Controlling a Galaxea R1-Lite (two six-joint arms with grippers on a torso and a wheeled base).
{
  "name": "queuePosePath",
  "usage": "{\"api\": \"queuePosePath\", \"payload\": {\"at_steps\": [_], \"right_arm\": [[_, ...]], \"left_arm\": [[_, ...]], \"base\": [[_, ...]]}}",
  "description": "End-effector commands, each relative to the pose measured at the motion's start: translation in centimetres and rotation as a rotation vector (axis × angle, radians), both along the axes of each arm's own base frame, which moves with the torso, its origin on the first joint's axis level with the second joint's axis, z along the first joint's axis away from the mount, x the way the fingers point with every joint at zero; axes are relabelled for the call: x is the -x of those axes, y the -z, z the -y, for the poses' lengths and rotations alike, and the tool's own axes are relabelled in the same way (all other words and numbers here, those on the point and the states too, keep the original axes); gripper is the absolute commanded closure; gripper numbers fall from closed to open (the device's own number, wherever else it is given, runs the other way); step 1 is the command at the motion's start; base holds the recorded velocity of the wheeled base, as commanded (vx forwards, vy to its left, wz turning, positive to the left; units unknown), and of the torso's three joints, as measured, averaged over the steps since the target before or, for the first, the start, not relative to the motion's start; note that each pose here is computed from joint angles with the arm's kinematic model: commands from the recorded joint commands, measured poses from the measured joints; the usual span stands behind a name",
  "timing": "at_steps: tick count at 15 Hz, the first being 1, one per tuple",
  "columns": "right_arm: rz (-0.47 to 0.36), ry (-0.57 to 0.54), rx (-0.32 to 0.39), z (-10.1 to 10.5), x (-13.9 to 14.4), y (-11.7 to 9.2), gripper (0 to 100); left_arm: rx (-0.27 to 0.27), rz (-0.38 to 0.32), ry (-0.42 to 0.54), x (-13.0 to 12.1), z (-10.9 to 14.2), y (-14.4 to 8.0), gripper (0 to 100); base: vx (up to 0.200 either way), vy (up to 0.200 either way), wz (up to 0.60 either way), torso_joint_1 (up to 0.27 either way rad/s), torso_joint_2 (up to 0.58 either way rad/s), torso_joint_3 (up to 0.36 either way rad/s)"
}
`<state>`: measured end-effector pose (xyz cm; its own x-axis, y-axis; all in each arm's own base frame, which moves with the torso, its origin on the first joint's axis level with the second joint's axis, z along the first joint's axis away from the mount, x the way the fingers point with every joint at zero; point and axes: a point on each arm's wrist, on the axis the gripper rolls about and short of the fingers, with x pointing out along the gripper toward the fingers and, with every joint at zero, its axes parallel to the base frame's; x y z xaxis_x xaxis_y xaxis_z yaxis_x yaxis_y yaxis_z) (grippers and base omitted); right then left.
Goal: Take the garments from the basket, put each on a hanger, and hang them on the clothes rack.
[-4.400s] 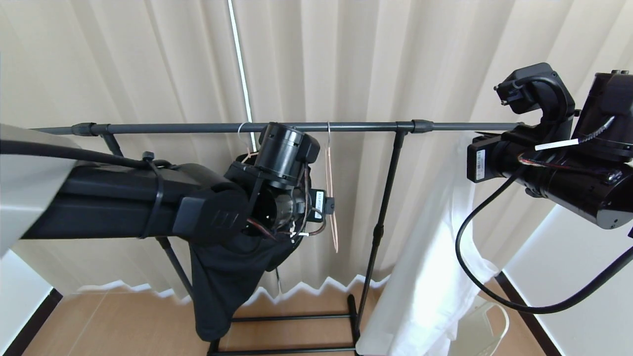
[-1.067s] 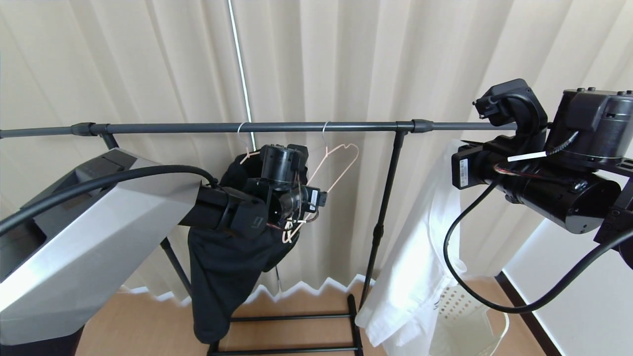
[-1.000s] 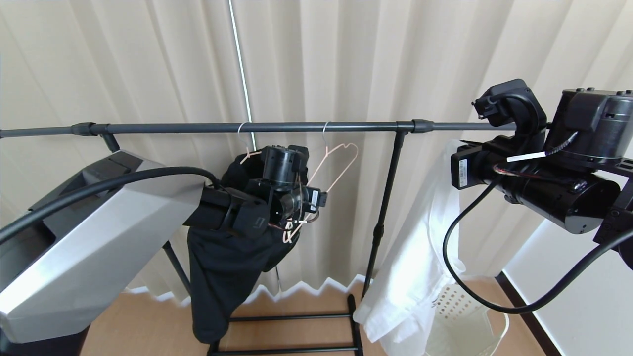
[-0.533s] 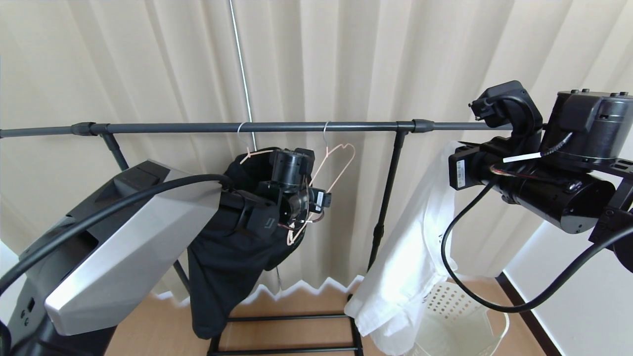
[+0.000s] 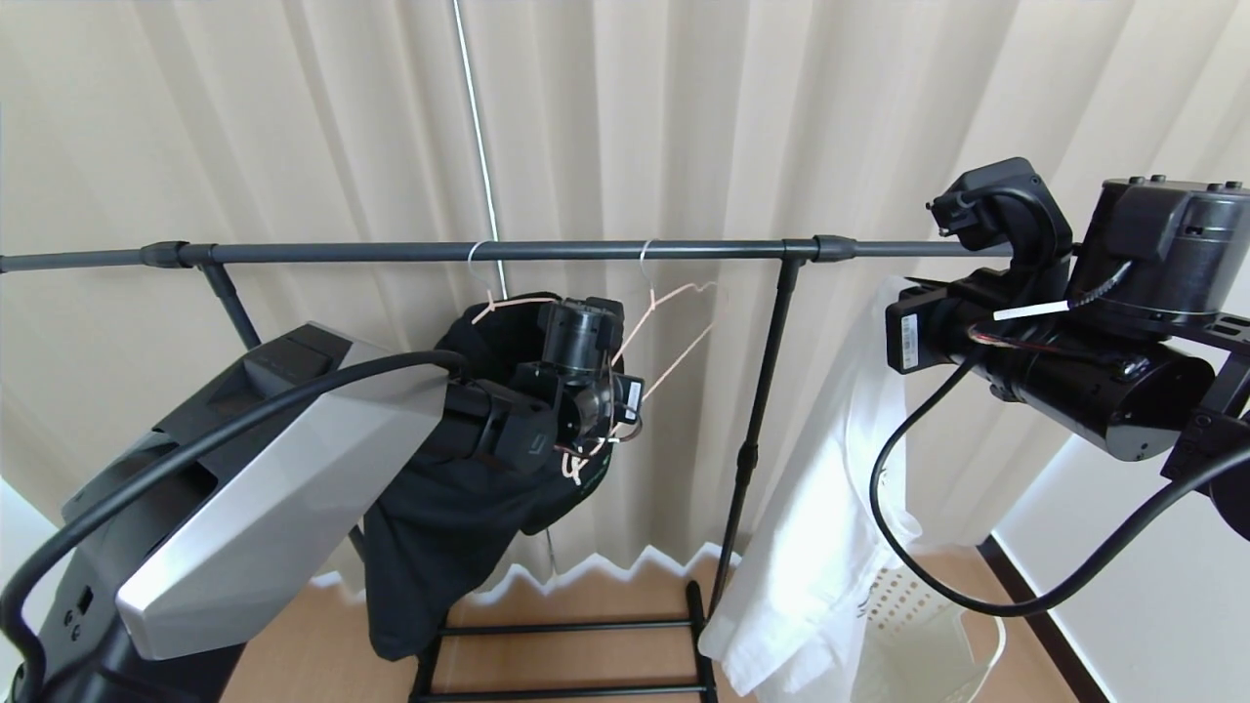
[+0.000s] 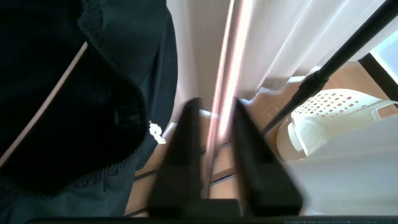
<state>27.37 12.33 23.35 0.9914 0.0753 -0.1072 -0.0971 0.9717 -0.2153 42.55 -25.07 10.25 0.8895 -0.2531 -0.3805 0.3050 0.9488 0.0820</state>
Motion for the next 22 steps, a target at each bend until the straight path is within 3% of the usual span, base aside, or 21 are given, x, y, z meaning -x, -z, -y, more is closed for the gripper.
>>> {"api": "queuePosePath", "payload": {"at_steps": [1,7,10,13,20,22], "right_arm": [[0.0,0.0,0.0,0.0,0.0,0.0,100],[-0.001,0.0,0.001,0.0,0.1,0.0,100],[0.002,-0.002,-0.001,0.0,0.2,-0.1,100],[0.006,-0.002,-0.003,0.1,0.3,-0.2,100],[-0.002,-0.031,0.004,-0.7,0.9,0.1,100],[-0.004,-0.033,0.007,-1.2,1.3,0.2,100]], "left_arm": [[0.006,0.014,-0.007,-0.1,0.0,-0.4,100],[0.025,0.039,-0.019,0.2,0.0,-1.7,100],[0.046,0.055,-0.024,1.5,0.3,-3.3,100],[0.046,0.038,-0.012,2.9,0.3,-3.4,100],[0.059,0.079,-0.024,10.2,-4.1,-4.8,100],[0.044,0.073,-0.046,13.8,-6.4,-4.0,100]], "base": [[0.0,0.0,0.0,0.0,0.0,0.0],[0.0,0.0,0.0,0.0,0.0,0.0],[0.0,0.0,0.0,0.0,0.0,0.0],[0.0,0.0,0.0,0.0,0.0,0.0],[0.0,0.0,0.0,0.0,0.0,0.0],[0.0,0.0,0.0,0.0,0.0,0.0]]}}
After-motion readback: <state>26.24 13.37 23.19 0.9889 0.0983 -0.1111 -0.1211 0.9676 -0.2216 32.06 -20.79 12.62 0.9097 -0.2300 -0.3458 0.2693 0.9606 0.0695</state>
